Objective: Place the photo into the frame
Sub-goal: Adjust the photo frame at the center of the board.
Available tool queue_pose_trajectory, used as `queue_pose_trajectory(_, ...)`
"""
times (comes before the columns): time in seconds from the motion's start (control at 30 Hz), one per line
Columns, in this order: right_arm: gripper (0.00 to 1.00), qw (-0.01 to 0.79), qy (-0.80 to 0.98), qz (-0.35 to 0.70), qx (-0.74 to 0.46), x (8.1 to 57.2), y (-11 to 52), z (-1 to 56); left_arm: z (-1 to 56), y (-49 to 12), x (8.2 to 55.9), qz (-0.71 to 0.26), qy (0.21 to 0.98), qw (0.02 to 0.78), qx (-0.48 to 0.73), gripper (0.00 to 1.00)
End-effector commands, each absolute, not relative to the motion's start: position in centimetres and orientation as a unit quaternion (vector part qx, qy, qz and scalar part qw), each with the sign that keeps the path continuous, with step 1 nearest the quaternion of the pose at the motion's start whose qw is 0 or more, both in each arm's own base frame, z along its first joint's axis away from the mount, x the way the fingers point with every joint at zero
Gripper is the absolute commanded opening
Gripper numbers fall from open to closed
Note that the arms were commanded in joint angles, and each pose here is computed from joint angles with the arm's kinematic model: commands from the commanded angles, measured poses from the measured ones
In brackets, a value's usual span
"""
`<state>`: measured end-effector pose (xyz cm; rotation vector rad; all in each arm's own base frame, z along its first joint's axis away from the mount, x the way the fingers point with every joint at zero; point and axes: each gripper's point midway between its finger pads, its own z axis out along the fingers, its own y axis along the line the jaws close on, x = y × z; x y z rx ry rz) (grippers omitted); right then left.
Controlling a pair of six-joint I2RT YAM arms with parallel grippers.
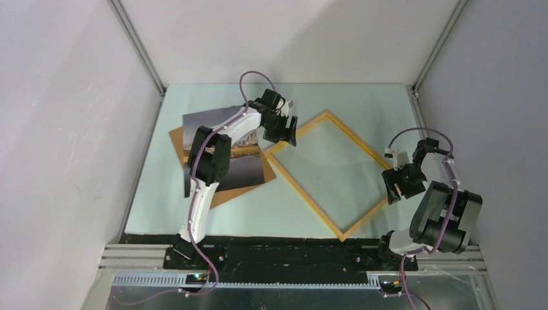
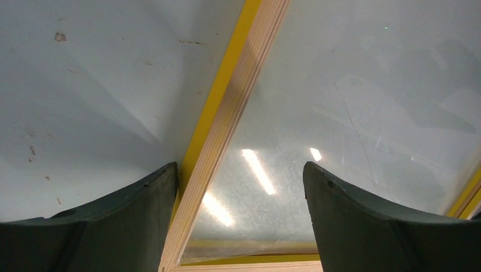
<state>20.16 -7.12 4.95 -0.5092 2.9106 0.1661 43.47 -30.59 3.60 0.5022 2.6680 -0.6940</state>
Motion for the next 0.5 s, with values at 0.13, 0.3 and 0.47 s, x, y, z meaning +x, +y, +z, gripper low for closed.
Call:
queue_pose_trajectory(0.13,0.71,0.08,0.98,0.054,-0.175,22.2,-8.4,1.7,5.4,-30.7,41.7,-0.27,0.932,0.155,0.183,0.86)
queue_pose_trajectory(0.3,0.72,0.085,0.98,0.077,-0.162,23.8,-8.4,1.0,5.2,-30.7,40.5,-0.282,0.93,0.139,0.189,0.86)
queue_pose_trajectory(0.47,0.73,0.103,0.979,0.108,-0.142,26.7,-8.5,1.7,4.5,-30.9,38.7,-0.295,0.926,0.117,0.201,0.86)
